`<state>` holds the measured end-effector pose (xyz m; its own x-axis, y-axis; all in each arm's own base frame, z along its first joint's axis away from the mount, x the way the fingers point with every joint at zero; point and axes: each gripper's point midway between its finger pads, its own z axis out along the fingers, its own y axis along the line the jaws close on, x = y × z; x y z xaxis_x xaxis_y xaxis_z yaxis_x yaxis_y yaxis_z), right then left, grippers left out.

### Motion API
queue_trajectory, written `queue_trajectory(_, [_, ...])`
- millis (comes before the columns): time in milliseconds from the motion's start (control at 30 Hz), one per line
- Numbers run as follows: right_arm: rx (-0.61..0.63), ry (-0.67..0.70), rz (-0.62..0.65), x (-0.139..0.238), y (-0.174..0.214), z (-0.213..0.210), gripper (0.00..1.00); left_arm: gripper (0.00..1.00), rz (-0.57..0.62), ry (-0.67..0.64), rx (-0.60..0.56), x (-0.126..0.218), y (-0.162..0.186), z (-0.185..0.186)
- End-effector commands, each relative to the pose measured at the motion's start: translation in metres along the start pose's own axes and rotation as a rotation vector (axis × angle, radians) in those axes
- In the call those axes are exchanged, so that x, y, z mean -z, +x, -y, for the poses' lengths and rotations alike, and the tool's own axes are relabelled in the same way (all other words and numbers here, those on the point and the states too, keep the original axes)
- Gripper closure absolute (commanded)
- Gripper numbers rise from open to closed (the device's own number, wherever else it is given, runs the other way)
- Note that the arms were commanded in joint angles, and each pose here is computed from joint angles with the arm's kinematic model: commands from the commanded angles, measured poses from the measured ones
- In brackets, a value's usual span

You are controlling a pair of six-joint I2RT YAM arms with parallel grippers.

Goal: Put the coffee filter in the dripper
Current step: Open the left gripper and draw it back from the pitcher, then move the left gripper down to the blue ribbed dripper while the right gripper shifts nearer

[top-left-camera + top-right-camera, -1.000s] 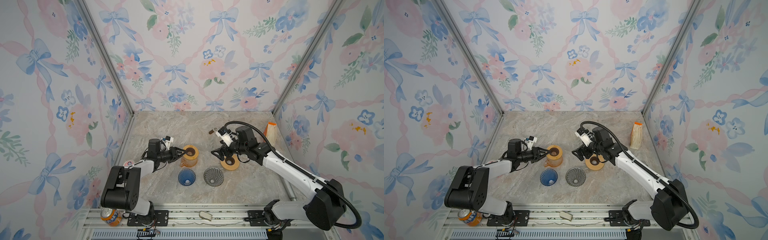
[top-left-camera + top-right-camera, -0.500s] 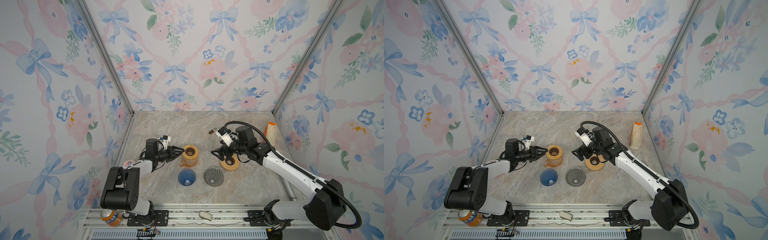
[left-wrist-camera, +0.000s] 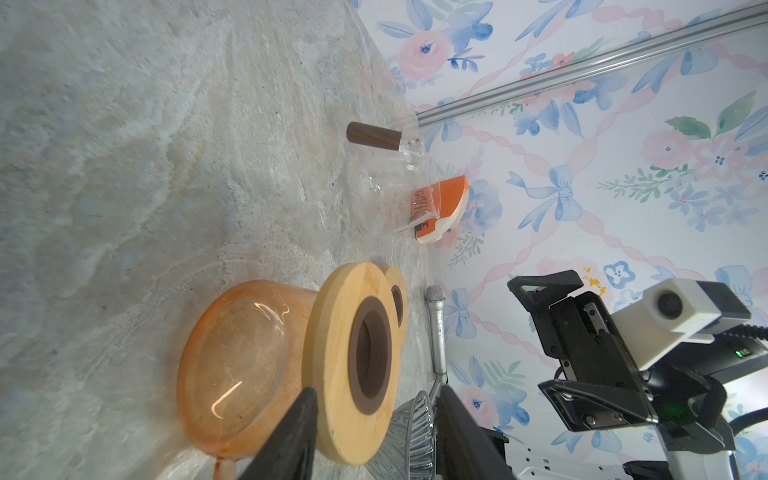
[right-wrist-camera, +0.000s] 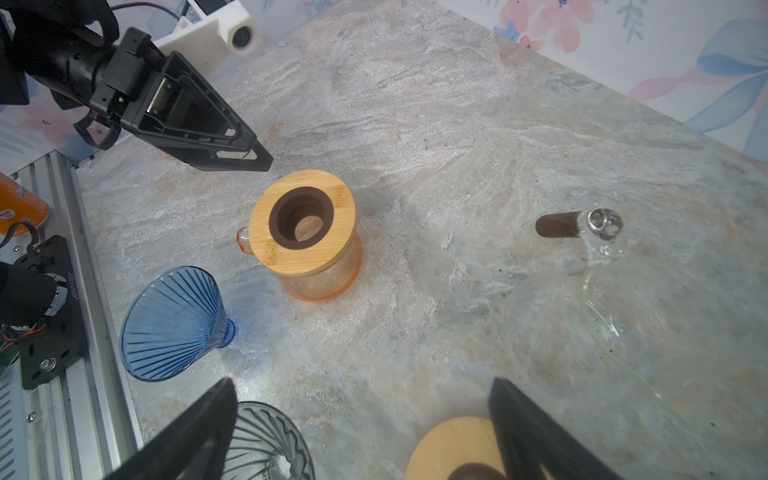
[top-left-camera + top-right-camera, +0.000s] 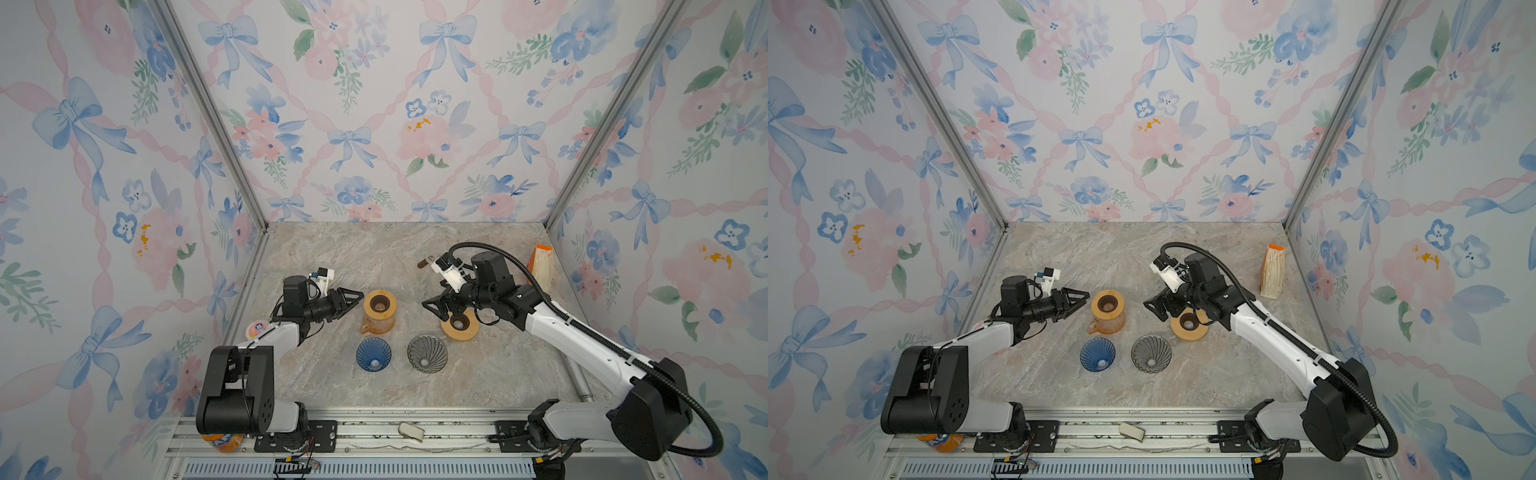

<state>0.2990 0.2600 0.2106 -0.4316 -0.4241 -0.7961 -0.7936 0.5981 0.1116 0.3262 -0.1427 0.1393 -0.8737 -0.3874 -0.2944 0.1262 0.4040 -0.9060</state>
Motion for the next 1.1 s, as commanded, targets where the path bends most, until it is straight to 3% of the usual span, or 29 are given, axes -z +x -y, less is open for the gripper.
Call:
queue_trajectory(0, [0.022,0.01,0.043,0.005,-0.012,-0.003,0.03,0.46,-0.036,-0.021,-0.038,0.008,0.004,0.009])
queue_trajectory(67, [0.018,0.012,0.06,0.007,-0.012,-0.004,0.03,0.42,-0.065,-0.088,-0.063,0.013,0.008,0.006])
queue_trajectory(267, [0.028,0.026,0.088,0.011,-0.015,-0.003,0.03,0.22,-0.061,-0.093,-0.119,0.026,0.015,0.023])
queue_trajectory(400, [0.036,0.041,0.106,0.011,-0.016,-0.001,0.04,0.17,-0.064,-0.133,-0.142,0.036,0.02,0.031])
queue_trajectory(700, [0.048,0.025,0.085,0.009,-0.01,-0.004,0.04,0.18,-0.09,-0.257,-0.141,0.053,0.048,0.023])
queue_trajectory(1067, [0.104,0.042,0.09,0.001,0.008,-0.017,0.04,0.25,-0.136,-0.317,-0.124,0.053,0.094,0.019])
